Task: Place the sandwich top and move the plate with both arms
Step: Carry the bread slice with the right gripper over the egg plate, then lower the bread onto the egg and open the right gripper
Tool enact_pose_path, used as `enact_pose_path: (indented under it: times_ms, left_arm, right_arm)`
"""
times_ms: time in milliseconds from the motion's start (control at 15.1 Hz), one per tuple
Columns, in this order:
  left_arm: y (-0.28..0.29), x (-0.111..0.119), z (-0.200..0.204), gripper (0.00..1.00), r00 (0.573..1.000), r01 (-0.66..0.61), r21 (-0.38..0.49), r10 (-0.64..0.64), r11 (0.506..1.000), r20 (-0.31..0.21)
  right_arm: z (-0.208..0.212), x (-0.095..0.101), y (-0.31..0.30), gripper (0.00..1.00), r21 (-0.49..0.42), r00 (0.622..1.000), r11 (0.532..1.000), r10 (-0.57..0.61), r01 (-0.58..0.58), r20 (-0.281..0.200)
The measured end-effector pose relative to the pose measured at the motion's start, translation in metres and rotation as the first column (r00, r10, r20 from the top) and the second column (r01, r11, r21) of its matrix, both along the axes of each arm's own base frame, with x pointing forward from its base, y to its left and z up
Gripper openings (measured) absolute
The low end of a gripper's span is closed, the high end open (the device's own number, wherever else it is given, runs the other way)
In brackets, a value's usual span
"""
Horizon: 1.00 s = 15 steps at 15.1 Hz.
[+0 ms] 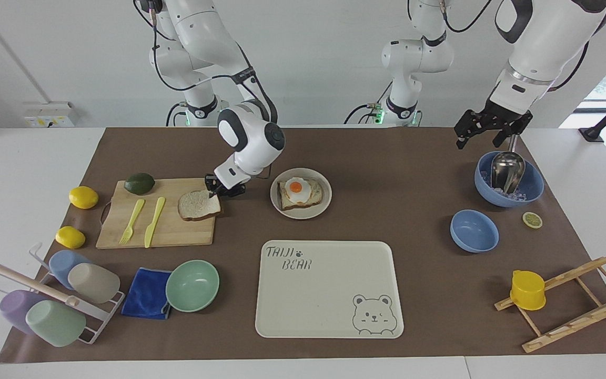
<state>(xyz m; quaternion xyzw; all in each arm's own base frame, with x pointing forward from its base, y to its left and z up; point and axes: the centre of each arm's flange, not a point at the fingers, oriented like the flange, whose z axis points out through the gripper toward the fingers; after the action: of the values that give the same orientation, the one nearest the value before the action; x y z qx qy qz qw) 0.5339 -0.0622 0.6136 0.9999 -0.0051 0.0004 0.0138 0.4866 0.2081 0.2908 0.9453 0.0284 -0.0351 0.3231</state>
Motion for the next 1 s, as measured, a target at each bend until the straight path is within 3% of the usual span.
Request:
enact_pose_path:
  times_ms: [199,465,664,797,997]
  left_arm:
    - [0.000,0.000,0.000,1.00,1.000,0.000,0.000,0.000,1.000,0.000]
    - [0.000,0.000,0.000,1.00,1.000,0.000,0.000,0.000,1.000,0.000]
    - [0.000,0.000,0.000,1.00,1.000,0.000,0.000,0.000,1.000,0.000]
    - [0.000,0.000,0.000,1.00,1.000,0.000,0.000,0.000,1.000,0.000]
    - [0.000,0.000,0.000,1.00,1.000,0.000,0.000,0.000,1.000,0.000]
  right_arm:
    - [0.040,0.006,0.024,0.14,-0.065,1.000,0.998,-0.007,0.005,-0.023]
    - [0.101,0.000,0.068,0.11,-0.107,1.000,0.994,-0.017,0.014,-0.023]
    - [0.124,-0.006,0.086,0.11,-0.075,0.999,0.996,-0.043,0.041,-0.031]
    - [0.129,-0.011,0.098,0.11,-0.040,0.997,0.997,-0.073,0.073,-0.009]
    - [0.137,-0.012,0.127,0.11,0.079,0.996,0.993,-0.089,0.089,-0.002]
